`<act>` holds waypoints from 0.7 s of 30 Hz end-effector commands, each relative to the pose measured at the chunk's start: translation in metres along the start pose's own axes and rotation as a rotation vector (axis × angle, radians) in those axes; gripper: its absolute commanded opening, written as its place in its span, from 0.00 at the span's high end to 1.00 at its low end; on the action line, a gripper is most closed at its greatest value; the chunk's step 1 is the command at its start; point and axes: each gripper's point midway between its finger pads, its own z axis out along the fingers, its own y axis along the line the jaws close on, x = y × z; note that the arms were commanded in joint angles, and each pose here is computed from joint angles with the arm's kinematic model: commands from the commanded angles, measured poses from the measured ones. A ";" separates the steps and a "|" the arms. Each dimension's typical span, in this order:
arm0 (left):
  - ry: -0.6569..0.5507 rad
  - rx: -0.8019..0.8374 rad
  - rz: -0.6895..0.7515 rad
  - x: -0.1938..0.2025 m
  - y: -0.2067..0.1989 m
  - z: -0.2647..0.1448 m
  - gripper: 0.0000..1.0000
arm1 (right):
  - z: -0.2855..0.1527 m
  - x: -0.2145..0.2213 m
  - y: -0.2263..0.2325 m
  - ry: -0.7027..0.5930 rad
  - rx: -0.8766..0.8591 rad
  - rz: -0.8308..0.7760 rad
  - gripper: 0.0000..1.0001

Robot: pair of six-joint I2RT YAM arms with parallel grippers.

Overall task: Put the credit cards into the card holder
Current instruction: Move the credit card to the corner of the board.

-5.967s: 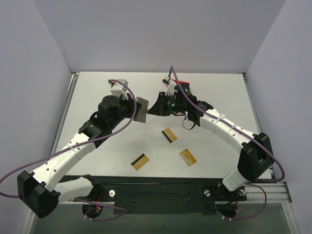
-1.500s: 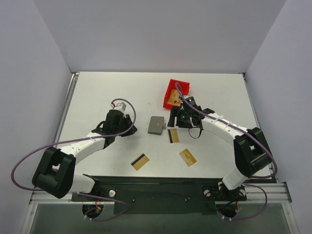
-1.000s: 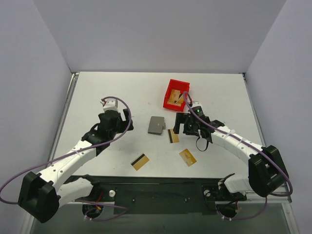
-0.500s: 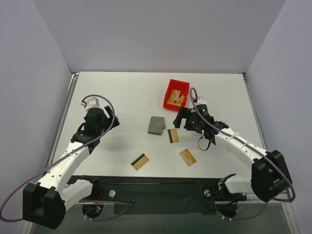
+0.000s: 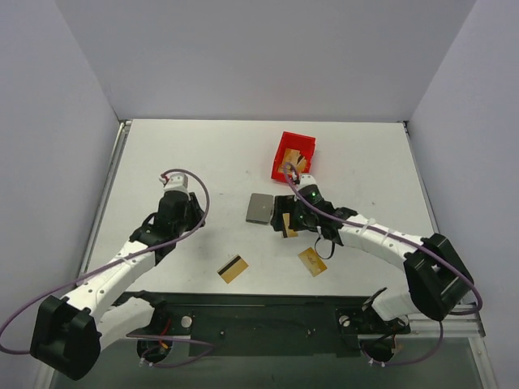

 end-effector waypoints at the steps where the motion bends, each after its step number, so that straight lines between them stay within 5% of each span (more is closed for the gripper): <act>1: -0.038 -0.047 0.065 -0.009 -0.006 -0.001 0.63 | 0.006 0.001 0.018 0.029 0.000 -0.102 0.07; 6: 0.021 -0.047 0.072 0.016 -0.017 0.001 0.81 | 0.011 0.027 0.046 0.127 -0.079 -0.161 0.28; 12: 0.045 0.011 0.037 0.042 -0.020 -0.003 0.99 | 0.014 0.044 0.062 0.160 -0.139 -0.131 0.41; 21: 0.069 0.015 0.048 0.055 -0.023 -0.003 1.00 | 0.017 0.056 0.061 0.210 -0.123 -0.152 0.66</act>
